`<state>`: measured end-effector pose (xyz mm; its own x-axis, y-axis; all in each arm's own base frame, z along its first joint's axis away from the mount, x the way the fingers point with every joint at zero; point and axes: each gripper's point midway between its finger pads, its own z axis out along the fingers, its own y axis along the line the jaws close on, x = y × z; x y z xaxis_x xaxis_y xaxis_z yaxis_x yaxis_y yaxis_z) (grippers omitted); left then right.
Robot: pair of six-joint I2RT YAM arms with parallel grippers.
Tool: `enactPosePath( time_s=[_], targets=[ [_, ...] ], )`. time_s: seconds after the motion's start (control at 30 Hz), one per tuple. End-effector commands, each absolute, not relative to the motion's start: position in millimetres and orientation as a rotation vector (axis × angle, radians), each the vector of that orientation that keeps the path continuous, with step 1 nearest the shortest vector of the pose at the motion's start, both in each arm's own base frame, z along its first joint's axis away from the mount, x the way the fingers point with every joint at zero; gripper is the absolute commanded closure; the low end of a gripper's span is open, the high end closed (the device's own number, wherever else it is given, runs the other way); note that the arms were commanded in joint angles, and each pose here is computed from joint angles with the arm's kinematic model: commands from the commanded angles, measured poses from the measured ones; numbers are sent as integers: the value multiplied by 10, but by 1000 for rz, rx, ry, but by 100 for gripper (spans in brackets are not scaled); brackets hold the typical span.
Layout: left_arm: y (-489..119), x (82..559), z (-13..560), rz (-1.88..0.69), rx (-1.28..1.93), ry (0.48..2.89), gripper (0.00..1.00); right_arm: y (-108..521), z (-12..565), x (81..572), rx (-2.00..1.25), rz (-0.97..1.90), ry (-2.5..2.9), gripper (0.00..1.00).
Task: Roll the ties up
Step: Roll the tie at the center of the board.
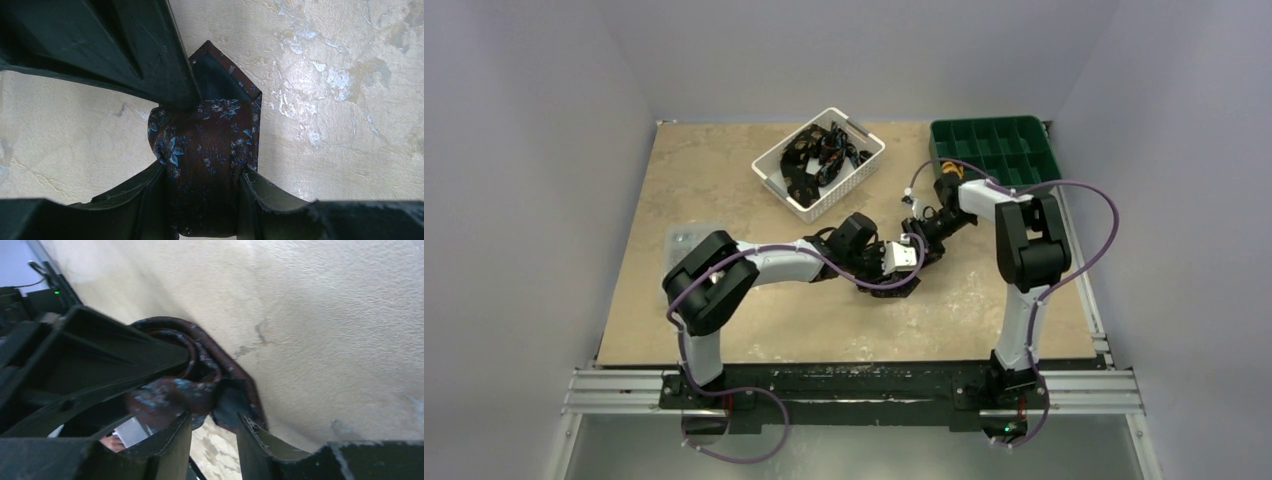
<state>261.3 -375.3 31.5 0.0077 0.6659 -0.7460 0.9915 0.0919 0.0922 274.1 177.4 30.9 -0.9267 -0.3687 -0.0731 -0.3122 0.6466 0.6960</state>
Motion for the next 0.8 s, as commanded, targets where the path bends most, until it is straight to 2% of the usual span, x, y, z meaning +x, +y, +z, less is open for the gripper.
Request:
enactPosePath(
  time_s=[0.0, 0.1, 0.23, 0.3, 0.43, 0.63, 0.73, 0.77],
  targets=[
    [-3409, 2416, -140, -569, 1756, 1904, 86, 1921, 728, 2804, 643, -1383, -2781, 61],
    [-3420, 2414, -149, -571, 1756, 1903, 84, 1954, 781, 2772, 631, -1447, -2753, 55],
    [-3439, 2413, -161, -568, 1758, 1898, 82, 2036, 857, 2779, 624, -1540, -2725, 36],
    [-3450, 2422, -160, -565, 1757, 1898, 81, 2076, 813, 2774, 615, -1527, -2729, 36],
    [-3460, 2444, -151, -557, 1747, 1900, 79, 2083, 649, 2697, 641, -1453, -2734, 46],
    [-3482, 2459, -154, -562, 1724, 1922, 75, 1981, 364, 2603, 643, -1339, -2726, 71],
    [-3501, 2465, -150, -567, 1715, 1926, 74, 1960, 319, 2586, 651, -1320, -2724, 79],
    [-3507, 2469, -150, -569, 1713, 1926, 74, 1957, 313, 2583, 651, -1318, -2722, 85]
  ],
)
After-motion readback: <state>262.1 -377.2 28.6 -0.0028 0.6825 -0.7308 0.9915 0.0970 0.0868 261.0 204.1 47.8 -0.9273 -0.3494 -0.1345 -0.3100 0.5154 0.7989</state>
